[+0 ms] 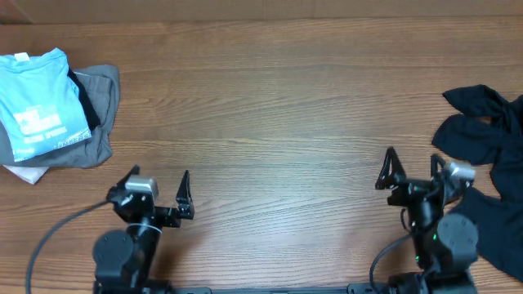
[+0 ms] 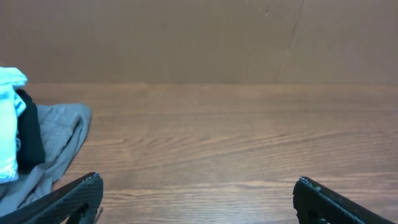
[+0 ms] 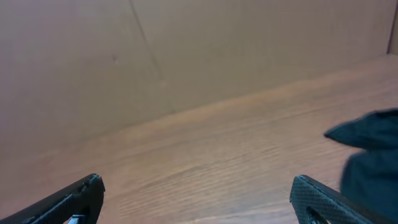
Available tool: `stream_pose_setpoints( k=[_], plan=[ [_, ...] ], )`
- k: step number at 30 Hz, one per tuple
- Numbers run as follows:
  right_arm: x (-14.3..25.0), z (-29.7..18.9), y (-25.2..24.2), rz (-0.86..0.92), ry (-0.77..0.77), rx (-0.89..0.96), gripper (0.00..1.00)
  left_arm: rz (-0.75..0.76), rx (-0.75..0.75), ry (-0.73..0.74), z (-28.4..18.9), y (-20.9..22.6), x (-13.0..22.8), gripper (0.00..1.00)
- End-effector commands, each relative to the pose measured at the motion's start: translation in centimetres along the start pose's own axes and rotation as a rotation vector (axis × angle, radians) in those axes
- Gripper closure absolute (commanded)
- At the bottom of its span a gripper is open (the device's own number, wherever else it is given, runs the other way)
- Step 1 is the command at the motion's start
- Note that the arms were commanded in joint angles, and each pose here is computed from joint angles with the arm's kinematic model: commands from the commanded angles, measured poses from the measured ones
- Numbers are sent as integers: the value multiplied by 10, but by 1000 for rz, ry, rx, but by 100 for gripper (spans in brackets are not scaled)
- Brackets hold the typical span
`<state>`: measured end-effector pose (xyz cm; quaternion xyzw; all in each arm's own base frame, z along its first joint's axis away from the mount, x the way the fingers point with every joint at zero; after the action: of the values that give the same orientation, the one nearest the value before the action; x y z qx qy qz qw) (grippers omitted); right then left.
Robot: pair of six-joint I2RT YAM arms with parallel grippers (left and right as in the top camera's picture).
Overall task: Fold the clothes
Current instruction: 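Reach the right gripper to the crumpled black t-shirt and grasp it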
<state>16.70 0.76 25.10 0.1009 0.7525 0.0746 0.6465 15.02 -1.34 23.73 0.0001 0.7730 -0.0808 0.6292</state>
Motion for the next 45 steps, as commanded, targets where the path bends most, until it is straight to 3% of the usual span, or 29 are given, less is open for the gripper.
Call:
stream_pose_setpoints(
  k=[1, 7, 11, 15, 17, 21, 25, 31, 40, 42, 43, 45],
  plan=[
    [-27, 11, 6, -5, 63, 42, 0, -19, -28, 56, 5, 0, -26, 0],
    [-44, 46, 17, -88, 333, 86, 0, -12, -50, 273, 23, -2, -55, 0],
    [-49, 72, 25, -91, 430, 71, 0, -26, -63, 425, 37, -2, -70, 0],
    [-41, 82, 22, -101, 480, 104, 0, -32, -69, 487, 47, -2, -74, 0],
    [-36, 85, 5, -102, 505, 246, 3, -34, -72, 512, 50, -1, -71, 0],
    [-23, 78, -57, 94, 527, 732, 7, -37, -75, 546, 54, 0, -66, 0],
    [0, 71, -113, 293, 625, 1001, 6, -37, -75, 547, 55, 0, -65, 0],
    [41, 65, -176, 448, 799, 1207, 8, -36, -75, 545, 55, 0, -66, 0],
    [101, 67, -221, 566, 1004, 1304, 11, -37, -75, 546, 55, 0, -65, 0],
    [111, 69, -223, 581, 1040, 1301, 23, -45, -77, 545, 55, 0, -66, 0],
    [115, 69, -223, 588, 1057, 1296, 37, -45, -77, 545, 55, 0, -66, 0],
    [119, 70, -222, 609, 1079, 1278, 76, -45, -77, 545, 55, 0, -66, 0]
  ],
)
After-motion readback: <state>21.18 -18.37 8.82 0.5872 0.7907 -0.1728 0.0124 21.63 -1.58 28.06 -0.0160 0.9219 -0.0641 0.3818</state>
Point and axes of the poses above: each gripper's point midway between its finger pads, its own z axis out along the fingers, its own y axis along the line the jaws close on, x = y × z, the point moved 9 cm from there along -z, back along the fingers, and after that the axes turned 2 degrees about -z, right-handed, at the moved point
